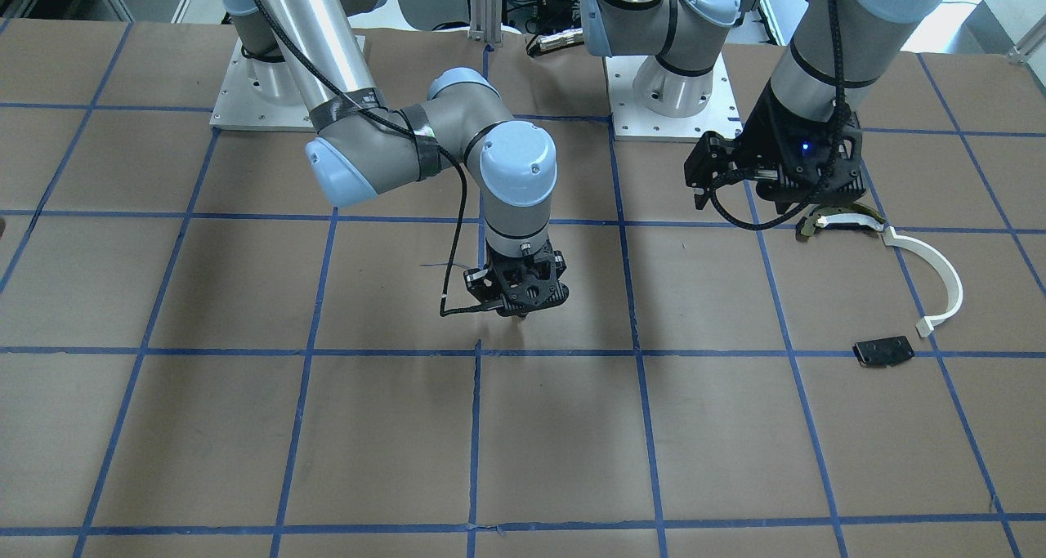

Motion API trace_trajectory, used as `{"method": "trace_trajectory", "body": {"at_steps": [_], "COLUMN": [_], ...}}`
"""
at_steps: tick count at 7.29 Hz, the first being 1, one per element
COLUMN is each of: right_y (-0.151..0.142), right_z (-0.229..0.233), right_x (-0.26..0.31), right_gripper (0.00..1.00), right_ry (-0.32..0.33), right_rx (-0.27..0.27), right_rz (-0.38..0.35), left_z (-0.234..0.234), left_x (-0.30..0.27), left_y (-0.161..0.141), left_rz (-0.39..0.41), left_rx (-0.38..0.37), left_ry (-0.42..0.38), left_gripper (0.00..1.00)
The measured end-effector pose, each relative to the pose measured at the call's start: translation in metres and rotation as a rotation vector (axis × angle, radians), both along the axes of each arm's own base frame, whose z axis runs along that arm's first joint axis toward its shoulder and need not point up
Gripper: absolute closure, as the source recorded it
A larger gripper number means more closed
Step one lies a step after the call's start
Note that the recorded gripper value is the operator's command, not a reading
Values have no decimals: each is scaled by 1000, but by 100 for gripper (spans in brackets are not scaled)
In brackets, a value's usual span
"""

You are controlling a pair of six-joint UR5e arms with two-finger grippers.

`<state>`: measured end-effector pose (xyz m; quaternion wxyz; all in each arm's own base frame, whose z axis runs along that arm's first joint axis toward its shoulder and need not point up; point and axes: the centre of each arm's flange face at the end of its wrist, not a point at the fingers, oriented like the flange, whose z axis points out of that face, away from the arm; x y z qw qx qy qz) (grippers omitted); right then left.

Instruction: Place bearing gear from tray to pile

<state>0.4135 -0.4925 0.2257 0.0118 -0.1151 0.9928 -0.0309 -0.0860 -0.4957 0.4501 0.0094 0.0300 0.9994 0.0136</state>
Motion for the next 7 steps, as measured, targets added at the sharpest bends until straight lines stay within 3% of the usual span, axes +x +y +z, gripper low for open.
{"method": "trace_trajectory", "body": {"at_steps": [1, 3, 5, 7], "right_y": [-15, -62, -82, -84], "right_z": [18, 73, 122, 144], "right_x": [-20, -131, -271, -419], "right_gripper": [0, 0, 0, 0], "right_ry": [-4, 21, 60, 82], "right_rx": [-44, -76, -38, -8], "right_rz": [-3, 94, 207, 302], "left_z": [-1, -12, -39, -75], "left_x": [0, -1, -20, -72], "left_y": [-1, -4, -11, -23], "left_rz": [2, 8, -3, -32], "left_rx": [3, 26, 42, 12], "left_ry": [0, 2, 20, 34], "left_gripper": [0, 0, 0, 0]}}
